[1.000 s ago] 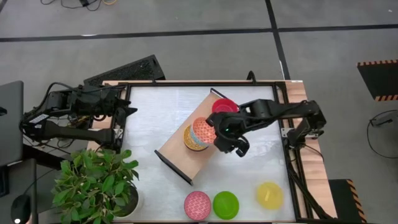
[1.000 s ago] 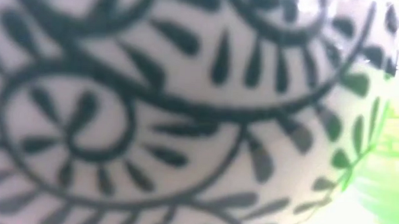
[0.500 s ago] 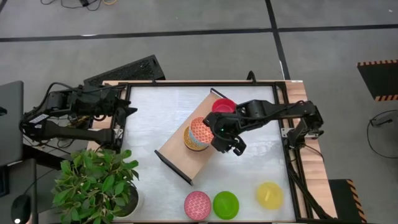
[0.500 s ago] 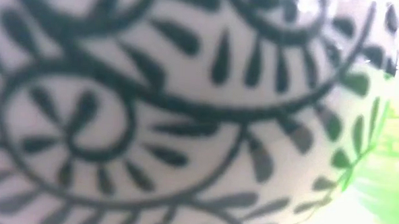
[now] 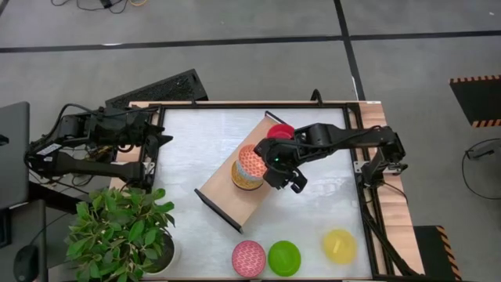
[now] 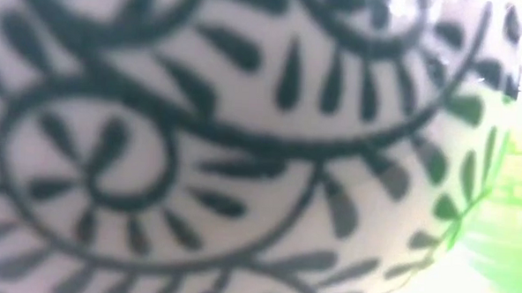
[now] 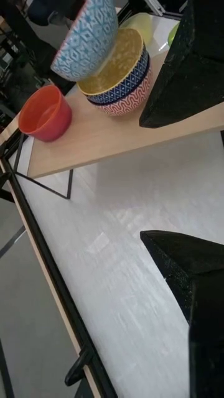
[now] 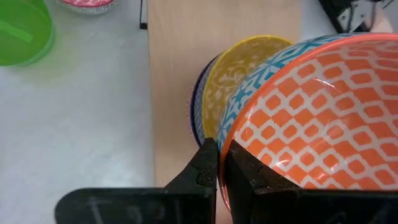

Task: Place and stack bowls onto a shelf
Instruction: Stack the orange patterned bowl on top of the yellow patterned bowl on the shelf

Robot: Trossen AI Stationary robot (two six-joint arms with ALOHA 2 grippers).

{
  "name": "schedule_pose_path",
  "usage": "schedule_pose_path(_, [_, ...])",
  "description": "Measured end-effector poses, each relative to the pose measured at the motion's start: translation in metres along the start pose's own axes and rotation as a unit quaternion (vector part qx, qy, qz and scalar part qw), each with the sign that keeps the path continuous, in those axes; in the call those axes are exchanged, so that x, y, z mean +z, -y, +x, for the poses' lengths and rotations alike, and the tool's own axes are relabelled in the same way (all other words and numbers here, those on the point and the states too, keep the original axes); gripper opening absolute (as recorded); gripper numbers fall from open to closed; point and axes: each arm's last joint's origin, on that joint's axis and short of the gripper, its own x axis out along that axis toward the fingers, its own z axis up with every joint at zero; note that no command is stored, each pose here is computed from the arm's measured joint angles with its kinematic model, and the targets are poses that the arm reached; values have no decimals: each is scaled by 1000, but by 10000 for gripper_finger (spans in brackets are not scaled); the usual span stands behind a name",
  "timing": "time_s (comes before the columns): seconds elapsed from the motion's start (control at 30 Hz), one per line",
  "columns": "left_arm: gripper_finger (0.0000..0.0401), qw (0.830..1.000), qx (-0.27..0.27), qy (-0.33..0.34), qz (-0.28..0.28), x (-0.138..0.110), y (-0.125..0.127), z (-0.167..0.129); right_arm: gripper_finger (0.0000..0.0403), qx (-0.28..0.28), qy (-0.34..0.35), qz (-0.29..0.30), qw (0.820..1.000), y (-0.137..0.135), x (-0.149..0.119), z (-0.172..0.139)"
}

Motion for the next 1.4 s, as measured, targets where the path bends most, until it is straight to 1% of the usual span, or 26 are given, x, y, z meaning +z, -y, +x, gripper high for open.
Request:
schedule_pose_path(0.2, [270, 1000, 0, 0, 0, 0, 0, 0, 34, 9, -9, -11, 1000, 1, 2, 12])
schedule_pose_path(0.4, [270, 1000, 0, 0, 0, 0, 0, 0, 74, 4, -15, -9, 1000, 2, 2, 14])
schedule_pose_path(0.57, [270, 1000, 0, 0, 2, 0, 0, 0, 83, -12, -38, -9, 999, 2, 0, 14])
schedule_pose_path(0.7, [270, 1000, 0, 0, 4, 0, 0, 0, 85, -15, -43, -9, 999, 2, 0, 13])
schedule_pose_path(1.2, [270, 1000, 6, 0, 5, 0, -1, 0, 87, -42, -5, 10, 999, 5, 5, -9])
schedule_pose_path(1.4, [270, 1000, 9, 3, 5, 0, -1, 0, 87, -18, 26, 7, 999, 3, 8, -11])
